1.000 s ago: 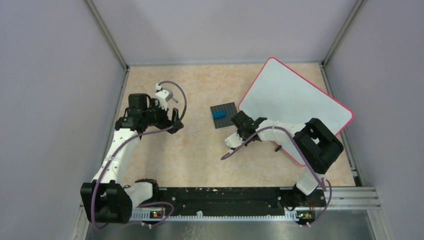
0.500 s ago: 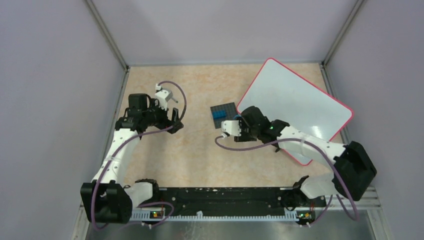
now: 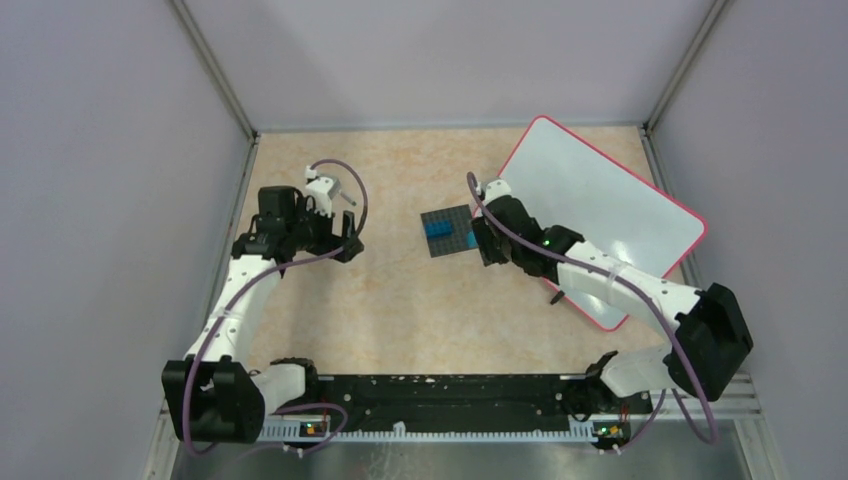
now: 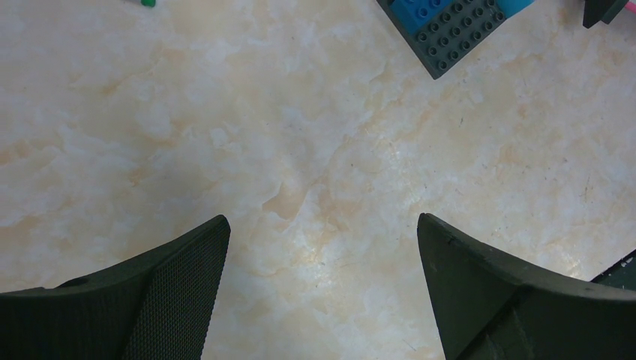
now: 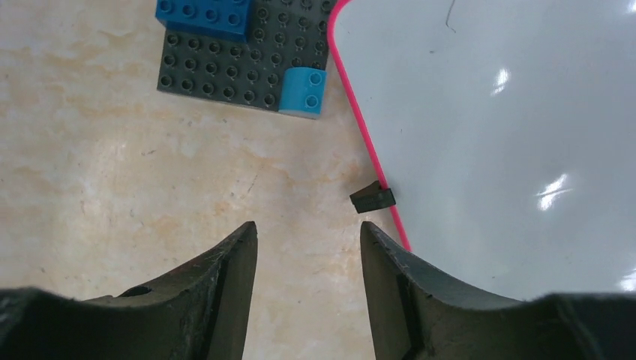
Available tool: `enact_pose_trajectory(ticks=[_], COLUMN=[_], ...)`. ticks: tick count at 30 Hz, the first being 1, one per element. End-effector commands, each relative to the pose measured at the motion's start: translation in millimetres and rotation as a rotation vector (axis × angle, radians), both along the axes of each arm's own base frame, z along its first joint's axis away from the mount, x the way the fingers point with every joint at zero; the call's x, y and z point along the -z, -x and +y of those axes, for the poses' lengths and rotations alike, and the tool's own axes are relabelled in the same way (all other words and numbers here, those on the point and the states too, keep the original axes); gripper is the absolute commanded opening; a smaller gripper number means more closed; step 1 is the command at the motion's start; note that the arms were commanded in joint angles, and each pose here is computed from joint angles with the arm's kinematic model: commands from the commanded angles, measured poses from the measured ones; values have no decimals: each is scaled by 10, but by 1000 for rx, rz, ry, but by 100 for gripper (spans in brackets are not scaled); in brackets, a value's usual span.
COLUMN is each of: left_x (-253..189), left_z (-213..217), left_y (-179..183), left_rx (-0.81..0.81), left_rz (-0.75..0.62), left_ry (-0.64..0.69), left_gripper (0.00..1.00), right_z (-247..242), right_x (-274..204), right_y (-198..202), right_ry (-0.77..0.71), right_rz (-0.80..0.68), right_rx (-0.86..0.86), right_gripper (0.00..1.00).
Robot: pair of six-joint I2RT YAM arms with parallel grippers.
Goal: Write a sentence on the whiteboard
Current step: Move the whiteboard stand to the center of the board.
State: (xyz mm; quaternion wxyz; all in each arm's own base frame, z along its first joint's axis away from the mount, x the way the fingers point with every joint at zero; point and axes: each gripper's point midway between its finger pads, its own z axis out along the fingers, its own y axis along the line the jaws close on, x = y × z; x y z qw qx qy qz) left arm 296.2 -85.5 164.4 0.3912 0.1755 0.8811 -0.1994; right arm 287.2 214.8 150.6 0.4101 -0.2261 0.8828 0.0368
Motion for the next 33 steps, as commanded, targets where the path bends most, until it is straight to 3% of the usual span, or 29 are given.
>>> enact_pose_trajectory(ticks=[1,6,16,33], left_x=[-84,-118,-175,-244], left_z=[42,57,64,78], left_y=[-60,-50,-52,-67], left_rx=[-39,-47,-53,-60], left_rz=[-54,-76,-107,-146], left_ry=[-7,-10,-8,-8], left_gripper=[99,99,99,99], right_z=[-73,-170,-371,-426], right_x=[113,369,637,839], right_y=[-89,-104,-263,-426], right_ry=[-130,-157,-98,-86], right_rz=[85,225,258,327], right_rx=[265,367,498,576], right_gripper=[51,51,45,48])
